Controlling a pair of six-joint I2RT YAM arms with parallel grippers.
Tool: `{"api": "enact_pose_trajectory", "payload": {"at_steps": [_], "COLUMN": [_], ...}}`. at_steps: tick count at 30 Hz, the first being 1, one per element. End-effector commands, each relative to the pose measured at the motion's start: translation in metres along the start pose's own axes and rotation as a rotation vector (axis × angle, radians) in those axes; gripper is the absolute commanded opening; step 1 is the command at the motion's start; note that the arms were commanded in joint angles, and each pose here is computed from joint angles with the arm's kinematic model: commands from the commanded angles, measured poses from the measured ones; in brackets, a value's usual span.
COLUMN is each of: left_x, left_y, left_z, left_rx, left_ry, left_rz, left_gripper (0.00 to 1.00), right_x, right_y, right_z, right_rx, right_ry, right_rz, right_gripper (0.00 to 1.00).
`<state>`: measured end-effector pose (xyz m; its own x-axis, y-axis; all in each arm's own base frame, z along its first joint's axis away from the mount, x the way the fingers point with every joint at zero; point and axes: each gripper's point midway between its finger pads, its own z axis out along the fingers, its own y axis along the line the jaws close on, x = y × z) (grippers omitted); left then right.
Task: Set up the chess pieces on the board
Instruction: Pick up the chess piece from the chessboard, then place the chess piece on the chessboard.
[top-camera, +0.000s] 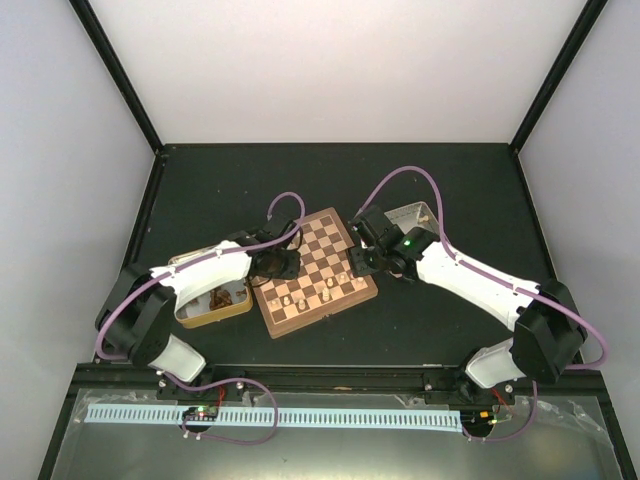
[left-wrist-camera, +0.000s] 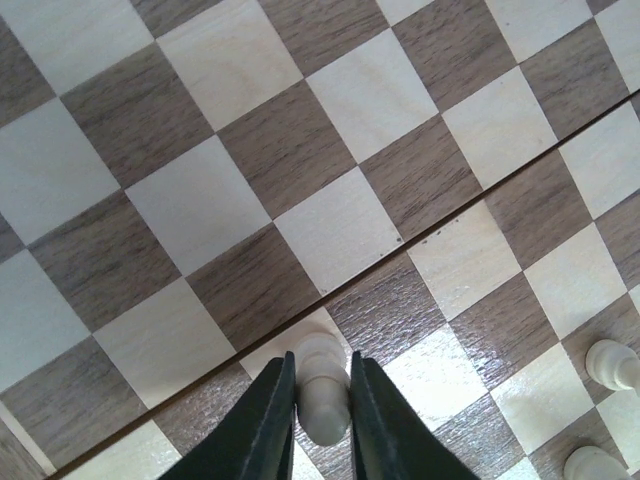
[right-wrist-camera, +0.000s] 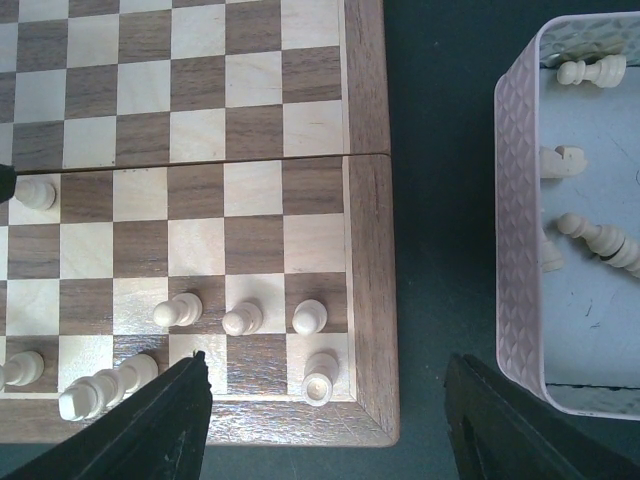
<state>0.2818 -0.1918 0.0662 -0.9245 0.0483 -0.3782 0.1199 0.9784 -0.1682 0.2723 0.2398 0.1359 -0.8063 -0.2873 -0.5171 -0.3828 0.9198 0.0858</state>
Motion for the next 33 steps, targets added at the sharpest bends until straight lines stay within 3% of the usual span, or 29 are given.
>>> {"api": "enact_pose_trajectory", "payload": {"at_steps": [1,5,15,26,33], "left_x": [-0.011,-0.012,-0.004,-0.009,0.005], "left_y": [-0.006,-0.006,-0.028,-0.098,-0.142], "left_z": [-0.006,-0.007,-0.034,-0.082,-0.081], "left_rx": [0.015,0.013,0.121,0.278,0.303], "left_ry": [-0.003,-0.006,0.008,-0.098,-0.091], "left_rz": [0.011,0.021,0.09,0.307,0.467], "left_gripper": [0.12,0.04,0.04,0.06,0.06], "right_x": [-0.006,-0.006,-0.015,-0.014,-0.004], "right_y": [-0.003,-0.003,-0.018,-0.08,-0.106], "right_z": [-0.004,-0.004,-0.015,-0.04,-0.051], "right_rx": [0.011,0.012,0.074,0.158,0.134], "right_ry": [-0.034,-0.035,-0.111,-0.273,-0.333], "right_rz": [0.015,0.016,0.069,0.375,0.502], "right_gripper": [0.64,0.64,0.63,0.63,0.63]}}
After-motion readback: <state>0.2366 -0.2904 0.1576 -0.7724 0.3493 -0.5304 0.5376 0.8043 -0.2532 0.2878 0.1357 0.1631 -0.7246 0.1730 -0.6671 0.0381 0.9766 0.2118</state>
